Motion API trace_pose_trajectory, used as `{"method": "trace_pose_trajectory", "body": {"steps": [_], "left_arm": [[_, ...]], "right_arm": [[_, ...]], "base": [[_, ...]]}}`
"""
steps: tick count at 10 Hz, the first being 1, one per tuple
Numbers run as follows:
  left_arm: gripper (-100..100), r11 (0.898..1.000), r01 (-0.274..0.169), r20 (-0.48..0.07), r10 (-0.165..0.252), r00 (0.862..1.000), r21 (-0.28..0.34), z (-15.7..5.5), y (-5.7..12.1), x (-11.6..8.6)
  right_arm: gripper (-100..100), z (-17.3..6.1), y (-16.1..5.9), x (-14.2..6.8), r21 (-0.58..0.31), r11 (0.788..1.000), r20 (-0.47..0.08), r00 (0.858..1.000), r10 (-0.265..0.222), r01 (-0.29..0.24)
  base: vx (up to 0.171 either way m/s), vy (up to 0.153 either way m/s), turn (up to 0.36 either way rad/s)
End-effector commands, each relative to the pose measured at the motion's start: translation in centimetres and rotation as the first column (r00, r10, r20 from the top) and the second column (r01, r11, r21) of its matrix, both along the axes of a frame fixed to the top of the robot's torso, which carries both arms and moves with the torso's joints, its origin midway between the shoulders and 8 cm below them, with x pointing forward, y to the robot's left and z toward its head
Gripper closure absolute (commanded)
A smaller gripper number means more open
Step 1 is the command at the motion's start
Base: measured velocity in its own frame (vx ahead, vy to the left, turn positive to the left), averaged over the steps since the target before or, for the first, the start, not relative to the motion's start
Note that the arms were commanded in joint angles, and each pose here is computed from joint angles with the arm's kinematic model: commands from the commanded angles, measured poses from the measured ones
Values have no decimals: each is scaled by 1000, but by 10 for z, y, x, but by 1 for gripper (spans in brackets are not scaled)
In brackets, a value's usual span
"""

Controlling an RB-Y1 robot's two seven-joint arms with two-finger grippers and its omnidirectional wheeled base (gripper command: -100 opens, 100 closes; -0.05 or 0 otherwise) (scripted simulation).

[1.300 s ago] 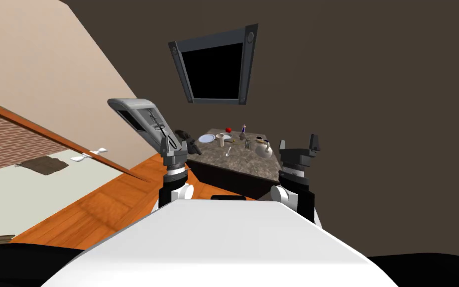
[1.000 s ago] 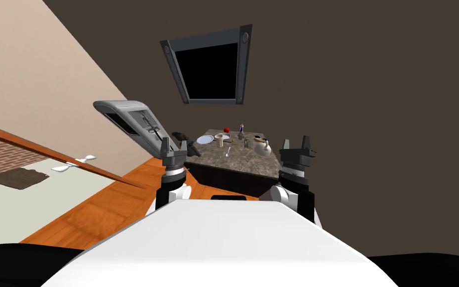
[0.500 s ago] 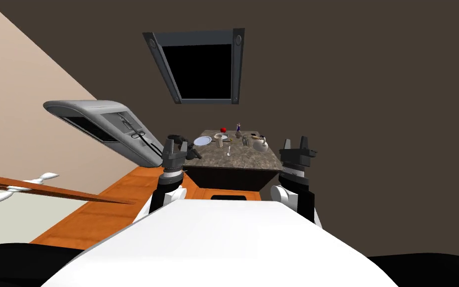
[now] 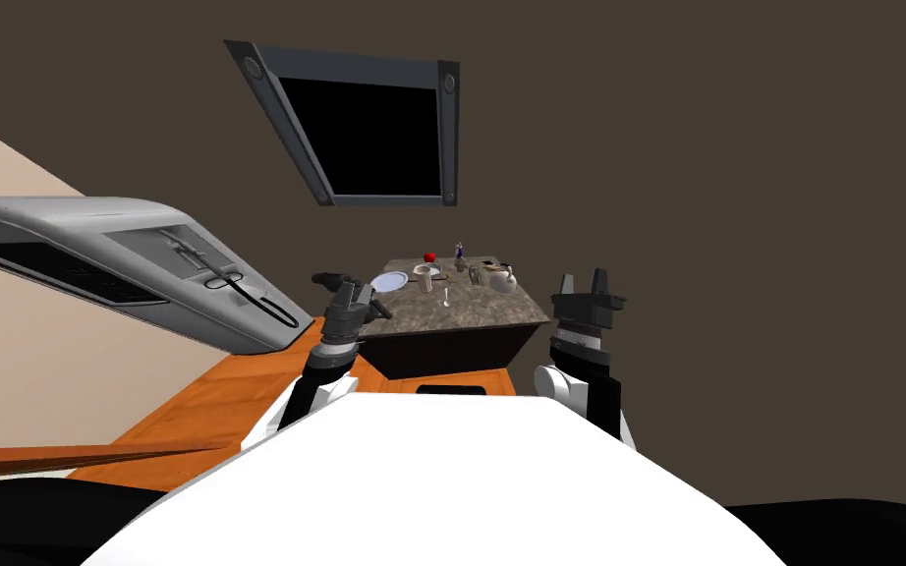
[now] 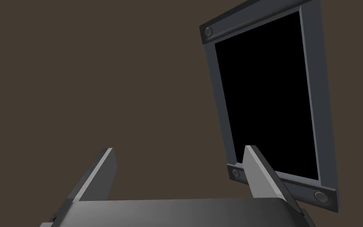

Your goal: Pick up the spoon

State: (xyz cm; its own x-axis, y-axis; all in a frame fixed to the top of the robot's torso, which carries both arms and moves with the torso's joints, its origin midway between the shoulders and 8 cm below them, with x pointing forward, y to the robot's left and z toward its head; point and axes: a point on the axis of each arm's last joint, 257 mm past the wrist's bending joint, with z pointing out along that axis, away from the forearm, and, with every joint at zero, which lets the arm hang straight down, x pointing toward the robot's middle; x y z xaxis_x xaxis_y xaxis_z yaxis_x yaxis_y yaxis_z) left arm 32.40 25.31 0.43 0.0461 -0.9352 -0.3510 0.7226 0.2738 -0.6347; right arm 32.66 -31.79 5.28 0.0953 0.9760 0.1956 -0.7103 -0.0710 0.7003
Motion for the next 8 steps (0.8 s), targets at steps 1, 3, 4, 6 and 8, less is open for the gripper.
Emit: {"method": "trace_pose_trajectory", "body": {"steps": [1,3,4,6,8], "left_arm": [[-100,997,-5,-21,6,1000,79,-12,-2,-1],[-100,988,-7,-43,14,999,154,-25,-3,-2],[-100,987,-1,-45,8,999,163,-25,-4,-2],[-100,969,1,-70,17,997,245,-40,-5,-3],[-100,944,6,-95,27,995,330,-57,-5,-5]], "right_arm": [[0,0,0,0,0,1000,0,1000,0,0],[0,0,0,0,0,1000,0,1000,0,0],[0,0,0,0,0,1000,0,1000,0,0],[0,0,0,0,0,1000,0,1000,0,0],[0,0,0,0,0,1000,0,1000,0,0]], "base": [[-37,61,-327],[-22,68,-297],[-19,71,-185],[-19,57,-276],[-12,48,-286]]}}
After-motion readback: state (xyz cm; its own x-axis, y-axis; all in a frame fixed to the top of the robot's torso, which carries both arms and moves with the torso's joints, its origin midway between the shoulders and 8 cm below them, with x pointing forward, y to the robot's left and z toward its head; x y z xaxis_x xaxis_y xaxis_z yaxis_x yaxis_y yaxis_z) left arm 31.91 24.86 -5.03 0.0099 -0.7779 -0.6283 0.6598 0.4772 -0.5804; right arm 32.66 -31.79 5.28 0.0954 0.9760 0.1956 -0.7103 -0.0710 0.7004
